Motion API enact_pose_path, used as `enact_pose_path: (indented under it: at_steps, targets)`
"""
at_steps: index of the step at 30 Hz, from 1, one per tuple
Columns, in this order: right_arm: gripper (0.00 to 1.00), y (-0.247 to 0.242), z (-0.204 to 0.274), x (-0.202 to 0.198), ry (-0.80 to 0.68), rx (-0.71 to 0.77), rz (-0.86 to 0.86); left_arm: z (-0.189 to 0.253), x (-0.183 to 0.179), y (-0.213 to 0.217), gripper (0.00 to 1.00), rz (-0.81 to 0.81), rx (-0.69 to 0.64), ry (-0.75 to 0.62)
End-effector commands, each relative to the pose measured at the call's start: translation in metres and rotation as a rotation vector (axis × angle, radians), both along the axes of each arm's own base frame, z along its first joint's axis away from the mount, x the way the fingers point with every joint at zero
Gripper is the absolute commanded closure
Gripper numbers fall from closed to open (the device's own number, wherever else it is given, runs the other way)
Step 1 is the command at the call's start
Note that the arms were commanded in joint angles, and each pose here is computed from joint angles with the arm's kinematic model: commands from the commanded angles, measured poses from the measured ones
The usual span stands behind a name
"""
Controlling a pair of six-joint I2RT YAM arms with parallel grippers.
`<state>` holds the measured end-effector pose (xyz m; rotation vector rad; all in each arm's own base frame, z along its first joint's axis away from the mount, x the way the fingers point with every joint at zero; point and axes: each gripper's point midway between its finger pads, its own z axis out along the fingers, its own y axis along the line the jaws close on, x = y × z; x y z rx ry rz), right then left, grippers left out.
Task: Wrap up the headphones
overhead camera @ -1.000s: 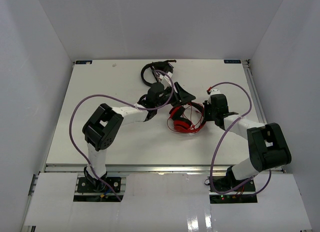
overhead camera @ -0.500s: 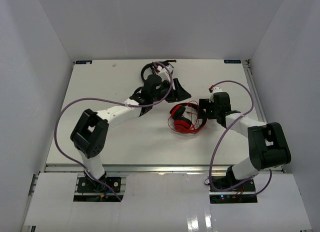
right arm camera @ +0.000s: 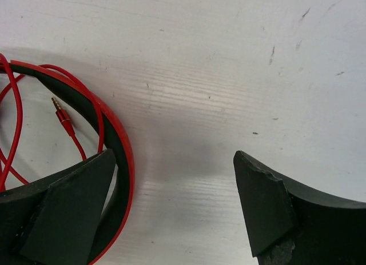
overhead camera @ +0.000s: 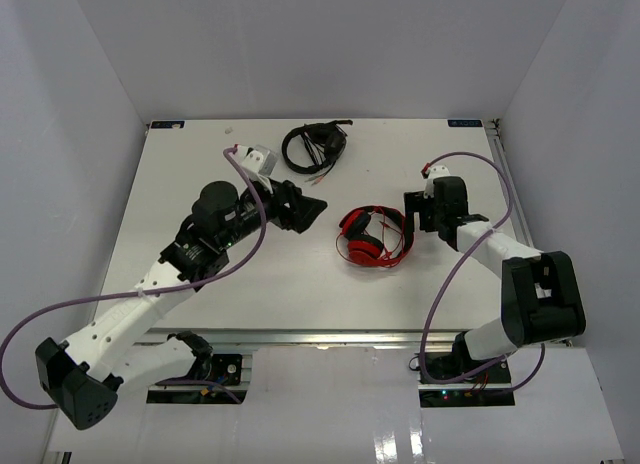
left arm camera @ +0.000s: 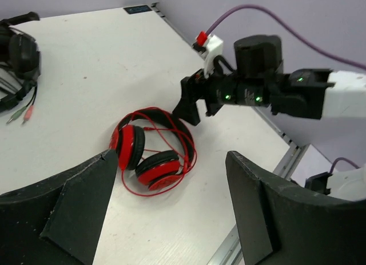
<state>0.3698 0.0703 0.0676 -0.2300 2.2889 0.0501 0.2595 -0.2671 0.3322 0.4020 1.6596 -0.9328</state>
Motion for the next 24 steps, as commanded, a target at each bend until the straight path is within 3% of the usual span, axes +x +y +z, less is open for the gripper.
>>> enact_pose_path:
  at_steps: [1, 5, 8, 10, 12, 17, 24]
  targets:
    - [0.1, -0.013, 0.038, 0.014, -0.062, -0.086, -0.002, -0.041, -0.009, 0.025, 0.12, 0.052, 0.118, 0.048]
    - [0.1, -0.016, 0.054, 0.009, -0.088, -0.131, 0.069, -0.034, -0.021, 0.037, 0.09, 0.057, 0.112, 0.021]
    - [0.1, 0.019, 0.08, -0.019, -0.126, -0.062, 0.356, -0.034, -0.032, 0.046, 0.04, 0.051, 0.128, -0.011]
    - [0.1, 0.032, 0.092, -0.041, -0.139, -0.016, 0.456, -0.031, -0.043, 0.055, 0.02, 0.048, 0.129, -0.037]
    - [0.1, 0.039, 0.117, -0.057, -0.205, 0.045, 0.464, -0.037, -0.051, 0.061, 0.02, 0.036, 0.145, -0.05]
    - [0.1, 0.021, 0.159, -0.084, -0.3, 0.107, 0.288, -0.064, -0.077, 0.072, 0.02, -0.028, 0.194, -0.059]
    - [0.1, -0.006, 0.152, -0.099, -0.323, 0.01, 0.231, -0.096, -0.086, 0.081, 0.02, -0.04, 0.244, -0.084]
